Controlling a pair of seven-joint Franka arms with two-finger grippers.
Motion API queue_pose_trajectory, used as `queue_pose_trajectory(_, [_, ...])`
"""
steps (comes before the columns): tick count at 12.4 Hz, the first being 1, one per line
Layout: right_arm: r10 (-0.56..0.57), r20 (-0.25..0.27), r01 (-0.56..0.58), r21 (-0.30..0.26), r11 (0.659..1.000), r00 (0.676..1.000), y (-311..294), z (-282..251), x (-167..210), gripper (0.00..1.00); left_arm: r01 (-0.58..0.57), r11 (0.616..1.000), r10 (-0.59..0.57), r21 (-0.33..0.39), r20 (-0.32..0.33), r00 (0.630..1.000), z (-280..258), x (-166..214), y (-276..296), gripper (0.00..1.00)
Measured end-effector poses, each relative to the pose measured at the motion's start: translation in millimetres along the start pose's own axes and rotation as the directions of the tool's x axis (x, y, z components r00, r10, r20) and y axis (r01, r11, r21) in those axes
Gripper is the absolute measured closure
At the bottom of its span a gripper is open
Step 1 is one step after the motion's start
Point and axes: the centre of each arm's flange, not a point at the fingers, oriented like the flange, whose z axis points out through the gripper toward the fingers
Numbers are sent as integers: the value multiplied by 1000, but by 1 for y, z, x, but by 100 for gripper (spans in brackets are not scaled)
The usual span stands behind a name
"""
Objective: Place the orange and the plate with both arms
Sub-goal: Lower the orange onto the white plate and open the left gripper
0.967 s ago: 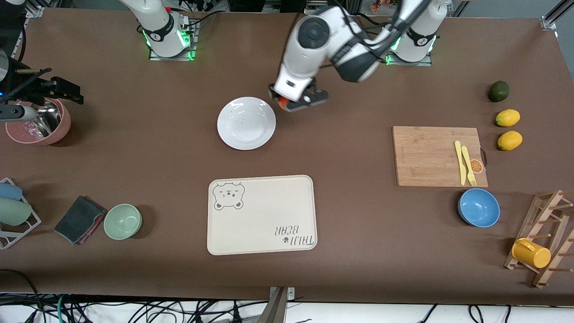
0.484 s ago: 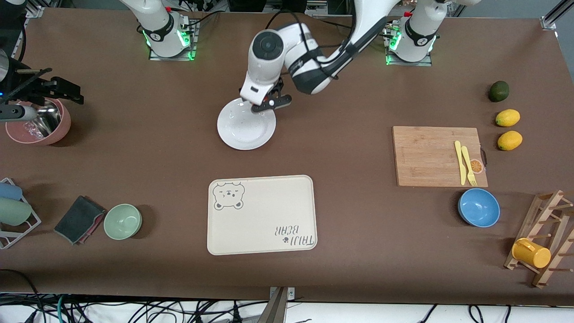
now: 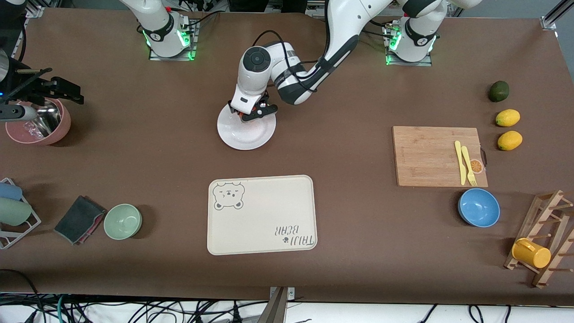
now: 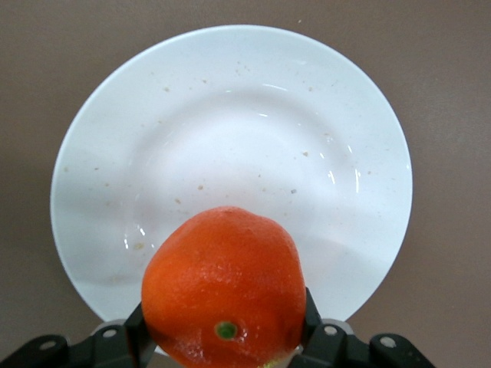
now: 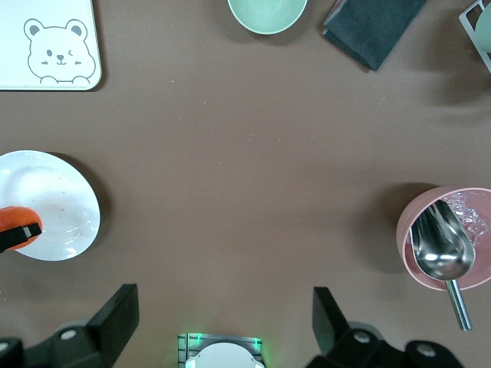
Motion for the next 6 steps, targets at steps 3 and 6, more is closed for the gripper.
queue_pose_trajectory(3, [1, 2, -1, 0, 1000, 1000, 1, 1, 0, 0, -10, 1000, 11, 21, -34, 999, 18, 3, -4, 10])
queue_pose_trajectory(6, [9, 5, -9, 1, 1000, 1000, 5, 3, 1, 0, -23, 1000, 24, 20, -47, 999, 3, -5, 5, 0])
